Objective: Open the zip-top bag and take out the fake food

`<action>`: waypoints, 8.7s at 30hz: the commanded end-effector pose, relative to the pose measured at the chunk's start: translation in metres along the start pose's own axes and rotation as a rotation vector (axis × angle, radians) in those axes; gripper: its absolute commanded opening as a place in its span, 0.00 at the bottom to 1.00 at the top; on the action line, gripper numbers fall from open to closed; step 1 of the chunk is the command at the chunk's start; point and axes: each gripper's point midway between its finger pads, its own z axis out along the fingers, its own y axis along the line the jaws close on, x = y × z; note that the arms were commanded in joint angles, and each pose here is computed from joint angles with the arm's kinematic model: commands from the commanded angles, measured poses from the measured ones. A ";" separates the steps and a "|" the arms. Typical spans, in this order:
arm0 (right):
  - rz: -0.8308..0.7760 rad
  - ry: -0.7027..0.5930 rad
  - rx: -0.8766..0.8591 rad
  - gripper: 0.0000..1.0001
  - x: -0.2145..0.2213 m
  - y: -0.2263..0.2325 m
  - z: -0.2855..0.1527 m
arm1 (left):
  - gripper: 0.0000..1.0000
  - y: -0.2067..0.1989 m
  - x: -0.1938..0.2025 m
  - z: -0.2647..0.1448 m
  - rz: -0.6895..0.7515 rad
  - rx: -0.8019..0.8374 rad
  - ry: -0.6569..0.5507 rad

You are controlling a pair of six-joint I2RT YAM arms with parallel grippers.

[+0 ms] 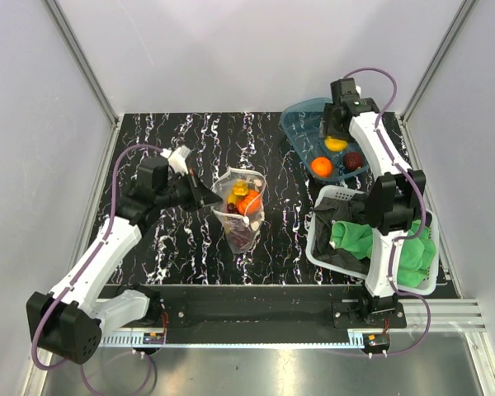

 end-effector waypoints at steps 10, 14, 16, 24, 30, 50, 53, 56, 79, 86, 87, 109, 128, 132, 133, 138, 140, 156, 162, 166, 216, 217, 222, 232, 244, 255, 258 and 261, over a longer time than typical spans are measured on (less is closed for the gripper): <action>-0.049 0.022 0.140 1.00 -0.014 -0.043 0.017 | 0.00 -0.005 -0.004 -0.013 0.116 0.004 -0.047; -0.027 0.053 0.072 1.00 -0.006 -0.023 -0.015 | 0.00 -0.012 -0.006 -0.016 0.118 0.024 -0.052; -0.079 0.034 -0.005 1.00 -0.002 0.009 -0.047 | 0.00 -0.014 -0.009 -0.018 0.130 0.024 -0.067; -0.241 -0.063 -0.381 0.92 0.043 0.144 -0.194 | 0.00 -0.021 -0.011 -0.020 0.123 0.045 -0.080; -0.312 -0.073 -0.554 0.80 0.082 0.204 -0.265 | 0.00 -0.020 -0.013 -0.021 0.121 0.042 -0.099; -0.594 0.130 -0.570 0.48 0.195 0.244 -0.206 | 0.00 -0.027 -0.018 -0.020 0.108 0.064 -0.115; -0.619 0.121 -0.570 0.52 0.202 0.249 -0.191 | 0.00 -0.023 -0.017 -0.016 0.109 0.058 -0.106; -0.662 0.118 -0.549 0.58 0.207 0.252 -0.177 | 0.00 -0.022 -0.017 -0.013 0.103 0.059 -0.103; -0.799 0.068 -0.355 0.96 0.216 0.247 -0.104 | 0.00 -0.018 -0.011 -0.013 0.099 0.061 -0.087; -0.794 0.042 -0.359 0.95 0.217 0.260 -0.091 | 0.00 -0.020 -0.012 -0.012 0.101 0.063 -0.087; -0.789 0.035 -0.363 0.94 0.217 0.262 -0.089 | 0.00 -0.019 -0.012 -0.012 0.100 0.063 -0.085; -0.641 -0.038 -0.506 0.21 0.180 0.251 -0.170 | 0.00 -0.015 -0.004 -0.016 0.098 0.056 -0.079; -0.359 -0.226 -0.533 0.14 0.084 0.215 -0.285 | 0.00 -0.009 0.001 -0.010 0.094 0.049 -0.044; -0.279 -0.316 -0.489 0.15 0.037 0.189 -0.295 | 0.00 -0.005 0.007 -0.010 0.087 0.047 -0.034; -0.257 -0.314 -0.465 0.15 0.028 0.178 -0.291 | 0.00 -0.006 0.008 -0.011 0.091 0.050 -0.033; -0.127 -0.329 -0.301 0.15 -0.028 0.111 -0.247 | 0.00 -0.010 0.007 -0.016 0.124 0.059 -0.042; -0.109 -0.305 -0.223 0.15 -0.034 0.093 -0.218 | 0.00 -0.013 0.006 -0.018 0.144 0.068 -0.042; 0.078 0.013 0.034 0.20 0.004 -0.038 -0.011 | 0.00 -0.039 -0.001 -0.030 0.258 0.142 -0.044; 0.080 0.081 0.031 0.43 0.020 -0.040 0.017 | 0.00 -0.043 -0.002 -0.028 0.246 0.158 -0.028; 0.079 0.082 0.011 0.75 0.018 -0.035 0.017 | 0.00 -0.044 -0.007 -0.027 0.238 0.153 -0.035; -0.386 0.370 -0.687 0.35 0.221 0.258 -0.201 | 0.00 -0.041 -0.010 -0.017 0.100 0.124 -0.052; -0.371 0.345 -0.703 0.35 0.219 0.263 -0.198 | 0.00 -0.041 -0.010 -0.016 0.101 0.126 -0.050; -0.382 0.340 -0.684 0.35 0.240 0.257 -0.178 | 0.00 -0.041 -0.009 -0.016 0.098 0.124 -0.047; -0.381 0.363 -0.685 0.48 0.268 0.260 -0.153 | 0.00 -0.035 -0.001 -0.010 0.091 0.109 -0.025; -0.402 0.413 -0.656 0.59 0.292 0.259 -0.128 | 0.00 -0.033 0.003 -0.007 0.096 0.108 -0.017; -0.407 0.444 -0.653 0.63 0.305 0.267 -0.111 | 0.00 -0.025 0.008 -0.005 0.095 0.093 -0.005; -0.406 0.453 -0.648 0.62 0.309 0.265 -0.109 | 0.00 -0.020 0.011 -0.002 0.090 0.084 0.004; -0.408 0.452 -0.647 0.57 0.309 0.264 -0.110 | 0.00 -0.018 0.013 -0.001 0.090 0.083 0.005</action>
